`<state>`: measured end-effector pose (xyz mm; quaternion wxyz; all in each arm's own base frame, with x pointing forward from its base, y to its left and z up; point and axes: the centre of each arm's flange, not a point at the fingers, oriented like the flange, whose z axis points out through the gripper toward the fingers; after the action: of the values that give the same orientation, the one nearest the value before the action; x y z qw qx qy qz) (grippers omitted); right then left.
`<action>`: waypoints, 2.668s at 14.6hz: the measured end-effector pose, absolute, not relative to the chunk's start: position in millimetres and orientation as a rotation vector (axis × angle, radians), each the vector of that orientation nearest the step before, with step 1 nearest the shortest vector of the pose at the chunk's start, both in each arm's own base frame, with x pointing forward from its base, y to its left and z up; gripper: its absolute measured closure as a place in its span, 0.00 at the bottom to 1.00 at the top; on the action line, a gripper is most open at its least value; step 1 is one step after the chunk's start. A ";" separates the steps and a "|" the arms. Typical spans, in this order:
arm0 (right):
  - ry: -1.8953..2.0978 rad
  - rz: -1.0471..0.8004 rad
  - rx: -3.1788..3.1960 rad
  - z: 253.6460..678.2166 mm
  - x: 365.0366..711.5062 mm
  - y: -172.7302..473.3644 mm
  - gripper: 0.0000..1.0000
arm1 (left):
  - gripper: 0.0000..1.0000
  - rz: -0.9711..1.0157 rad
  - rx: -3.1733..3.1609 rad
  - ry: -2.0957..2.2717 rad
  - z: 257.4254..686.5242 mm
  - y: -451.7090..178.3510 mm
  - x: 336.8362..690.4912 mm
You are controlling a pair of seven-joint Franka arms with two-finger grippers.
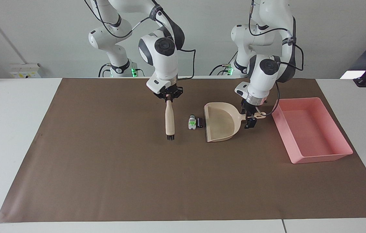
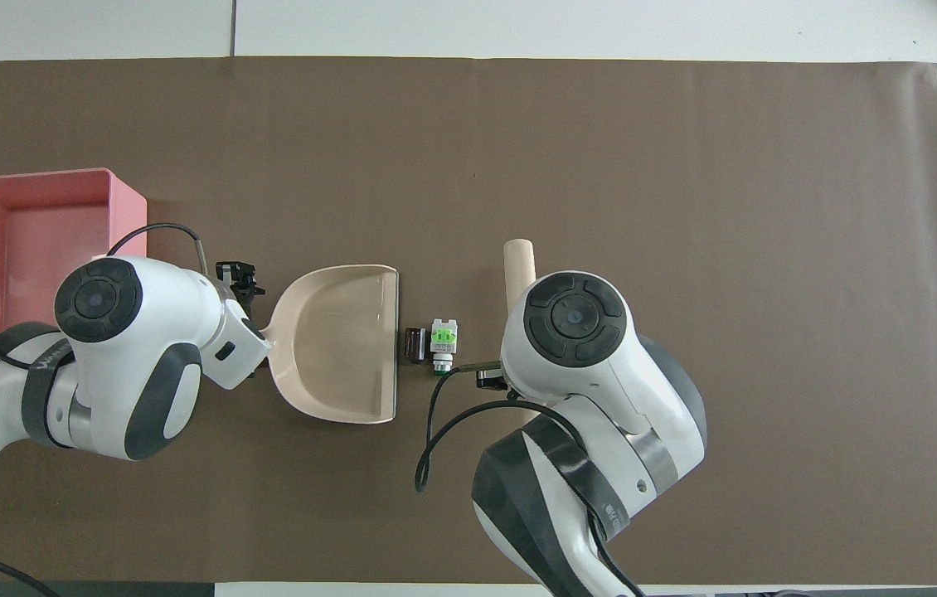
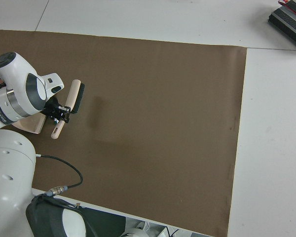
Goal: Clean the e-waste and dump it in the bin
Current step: 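Move the brush with the right gripper toward the electronic parts beside the dustpan, then sweep the electronic parts into the dustpan with the brush in the right gripper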
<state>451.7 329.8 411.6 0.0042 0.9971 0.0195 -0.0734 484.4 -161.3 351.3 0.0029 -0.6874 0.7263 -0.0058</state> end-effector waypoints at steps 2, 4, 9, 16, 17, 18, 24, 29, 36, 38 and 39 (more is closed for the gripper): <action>0.117 -0.263 3.103 403.5 448.3 338.8 0.75 | 0.07 0.037 -2.174 2.286 347.8 -158.3 480.8; 0.167 -0.327 3.058 398.8 445.6 354.4 0.75 | 0.07 0.062 -2.191 2.281 346.5 -156.0 479.4; 0.263 -0.388 2.966 373.4 443.9 382.3 0.75 | 0.15 0.076 -2.200 2.278 345.7 -155.3 478.5; 0.319 -0.397 2.938 363.6 430.2 397.3 0.75 | 0.68 0.076 -2.190 2.285 347.8 -158.7 477.2; 0.318 -0.396 2.938 363.6 430.5 397.0 0.75 | 0.68 0.090 -2.193 2.289 349.1 -158.7 476.4; 0.318 -0.396 2.938 363.6 430.6 396.9 0.75 | 0.68 0.118 -2.198 2.294 352.1 -158.2 475.8; 0.323 -0.391 2.940 358.0 428.3 397.3 0.75 | 0.68 0.216 -2.059 2.312 374.4 -163.5 482.2; 0.351 -0.380 2.946 355.7 421.0 405.9 0.75 | 0.68 0.263 -2.043 2.274 361.7 -174.3 471.1; 0.324 -0.522 3.206 359.5 397.5 451.2 0.75 | 0.68 0.256 -2.051 2.267 345.9 -169.7 462.1; 0.350 -0.582 3.318 362.4 397.7 459.1 0.75 | 0.68 0.255 -2.051 2.267 345.7 -169.3 461.7; 0.350 -0.615 3.372 363.1 398.5 461.9 0.75 | 0.68 0.255 -2.051 2.266 345.6 -169.0 461.7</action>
<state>398.5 461.9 363.1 -0.1515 0.9674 0.1003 -0.1763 461.7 -169.0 345.6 0.0371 -0.6683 0.7383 0.0829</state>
